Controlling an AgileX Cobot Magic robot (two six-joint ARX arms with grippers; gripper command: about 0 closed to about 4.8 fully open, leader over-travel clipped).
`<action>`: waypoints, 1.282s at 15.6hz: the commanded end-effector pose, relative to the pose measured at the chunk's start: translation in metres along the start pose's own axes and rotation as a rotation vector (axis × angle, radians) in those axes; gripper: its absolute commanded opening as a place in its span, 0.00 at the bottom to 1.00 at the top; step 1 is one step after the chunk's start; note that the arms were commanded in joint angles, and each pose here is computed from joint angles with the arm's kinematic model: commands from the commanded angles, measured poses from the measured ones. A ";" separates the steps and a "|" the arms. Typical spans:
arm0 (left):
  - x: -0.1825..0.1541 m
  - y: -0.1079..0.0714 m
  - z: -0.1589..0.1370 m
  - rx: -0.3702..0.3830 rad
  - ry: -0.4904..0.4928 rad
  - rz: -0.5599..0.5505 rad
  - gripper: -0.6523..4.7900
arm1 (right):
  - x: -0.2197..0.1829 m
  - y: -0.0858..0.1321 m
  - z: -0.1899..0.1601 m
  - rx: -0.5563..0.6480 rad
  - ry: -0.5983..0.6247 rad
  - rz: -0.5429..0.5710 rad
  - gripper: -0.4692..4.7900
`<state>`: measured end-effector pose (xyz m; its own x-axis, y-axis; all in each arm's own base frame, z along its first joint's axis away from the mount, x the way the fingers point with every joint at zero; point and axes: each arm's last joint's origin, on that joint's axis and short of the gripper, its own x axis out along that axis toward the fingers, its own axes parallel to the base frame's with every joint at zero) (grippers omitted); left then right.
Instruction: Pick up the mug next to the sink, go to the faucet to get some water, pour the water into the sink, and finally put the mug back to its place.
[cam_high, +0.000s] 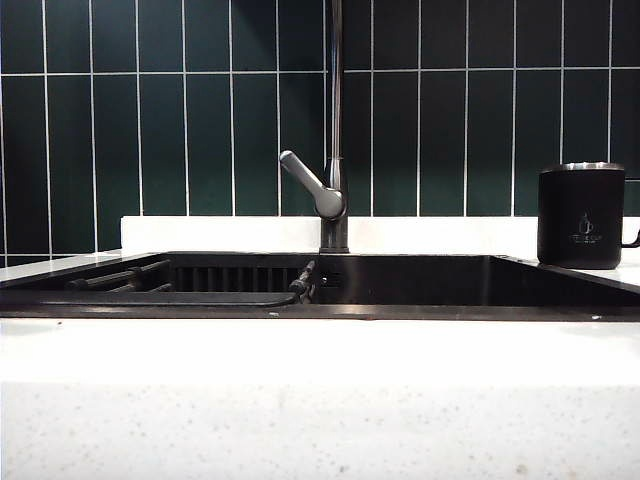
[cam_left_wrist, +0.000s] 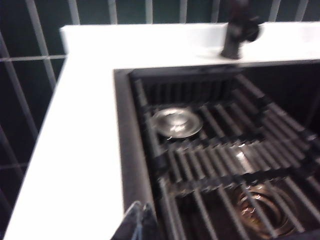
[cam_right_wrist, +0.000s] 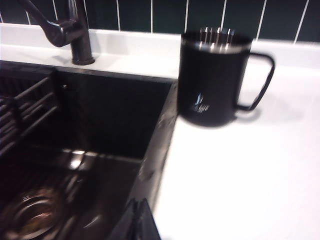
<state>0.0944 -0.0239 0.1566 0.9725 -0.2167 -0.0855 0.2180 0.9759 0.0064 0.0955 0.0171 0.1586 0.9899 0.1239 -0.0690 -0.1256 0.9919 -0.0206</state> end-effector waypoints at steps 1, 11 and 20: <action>0.000 0.000 -0.001 -0.002 0.014 0.007 0.11 | 0.000 0.000 -0.007 0.017 0.066 0.007 0.07; 0.000 0.000 -0.001 -0.002 0.014 0.007 0.11 | 0.000 0.000 -0.008 0.016 0.070 0.006 0.07; 0.000 0.001 -0.001 -0.002 0.014 0.010 0.11 | 0.000 0.000 -0.008 0.016 0.070 0.006 0.07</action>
<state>0.0943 -0.0237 0.1542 0.9712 -0.2112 -0.1101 0.2133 0.9770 0.0079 0.0947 0.0170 0.1508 0.9808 0.1264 -0.1488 -0.1289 0.9916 -0.0071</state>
